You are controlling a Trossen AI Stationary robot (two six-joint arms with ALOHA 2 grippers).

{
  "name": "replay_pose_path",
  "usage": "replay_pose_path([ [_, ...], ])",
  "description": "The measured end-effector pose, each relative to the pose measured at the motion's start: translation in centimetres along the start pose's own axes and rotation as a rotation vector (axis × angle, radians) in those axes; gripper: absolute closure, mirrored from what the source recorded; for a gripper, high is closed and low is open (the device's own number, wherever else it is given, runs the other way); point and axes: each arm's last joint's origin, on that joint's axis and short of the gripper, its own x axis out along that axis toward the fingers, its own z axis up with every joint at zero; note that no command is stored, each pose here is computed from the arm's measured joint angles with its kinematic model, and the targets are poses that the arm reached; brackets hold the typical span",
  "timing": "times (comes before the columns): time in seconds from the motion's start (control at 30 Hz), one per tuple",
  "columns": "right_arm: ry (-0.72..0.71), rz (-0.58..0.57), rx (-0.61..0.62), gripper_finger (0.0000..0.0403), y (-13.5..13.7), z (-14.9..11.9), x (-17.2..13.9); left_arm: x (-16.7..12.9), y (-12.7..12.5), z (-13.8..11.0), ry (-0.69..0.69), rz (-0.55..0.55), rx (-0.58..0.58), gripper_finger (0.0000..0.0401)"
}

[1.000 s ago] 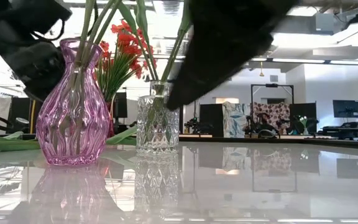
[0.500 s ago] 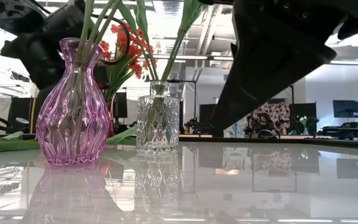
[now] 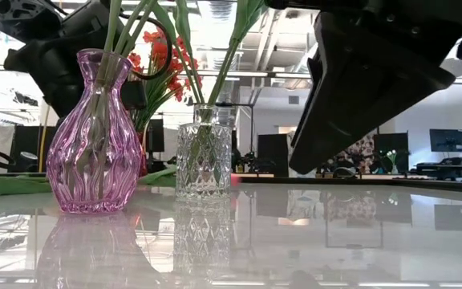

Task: Sort flowers into vase by color
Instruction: Put the pink flower into the purple vase

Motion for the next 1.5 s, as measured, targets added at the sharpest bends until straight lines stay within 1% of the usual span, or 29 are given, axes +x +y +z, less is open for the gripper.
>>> replay_pose_path([
  [0.07, 0.000, -0.001, 0.017, 0.0026, 0.0, 0.0, 0.0, 0.0, 0.0, 0.1, -0.017, 0.017, -0.002, 0.0393],
  [0.2, 0.001, -0.001, 0.033, 0.0026, 0.0, 0.0, 0.0, -0.3, 0.4, 0.5, -0.050, 0.037, -0.020, 0.0394],
  [0.3, 0.005, -0.016, 0.045, 0.0026, 0.1, -0.3, -0.2, -1.1, 1.1, 1.2, -0.085, 0.041, -0.046, 0.0399],
  [0.5, -0.005, -0.084, 0.061, 0.0026, 0.4, -1.3, -0.9, -4.7, 2.5, 2.6, -0.216, 0.020, -0.092, 0.0400],
  [0.63, 0.005, -0.104, 0.072, 0.0026, 0.6, -1.9, -1.3, -7.7, 3.5, 2.9, -0.303, -0.008, -0.127, 0.0401],
  [0.8, 0.012, -0.109, 0.078, 0.0026, 0.5, -2.1, -1.3, -11.0, 4.4, 2.6, -0.390, -0.076, -0.154, 0.0401],
  [0.9, 0.014, -0.113, 0.083, 0.0026, 0.3, -1.9, -1.1, -12.8, 4.9, 2.4, -0.468, -0.107, -0.178, 0.0401],
  [1.07, 0.018, -0.111, 0.091, 0.0026, 0.0, -1.6, -1.1, -15.2, 5.8, 2.0, -0.593, -0.122, -0.217, 0.0401],
  [1.17, 0.017, -0.111, 0.097, 0.0026, -0.2, -1.4, -1.2, -16.4, 6.1, 1.9, -0.663, -0.163, -0.187, 0.0401],
  [1.33, 0.014, -0.112, 0.101, 0.0026, -0.5, -1.2, -1.5, -18.5, 6.3, 1.9, -0.798, -0.289, -0.121, 0.0401],
  [1.5, -0.039, -0.107, 0.127, 0.0026, -1.2, -0.4, -2.8, -21.1, 6.9, 1.8, -0.997, -0.357, -0.096, 0.0401],
])
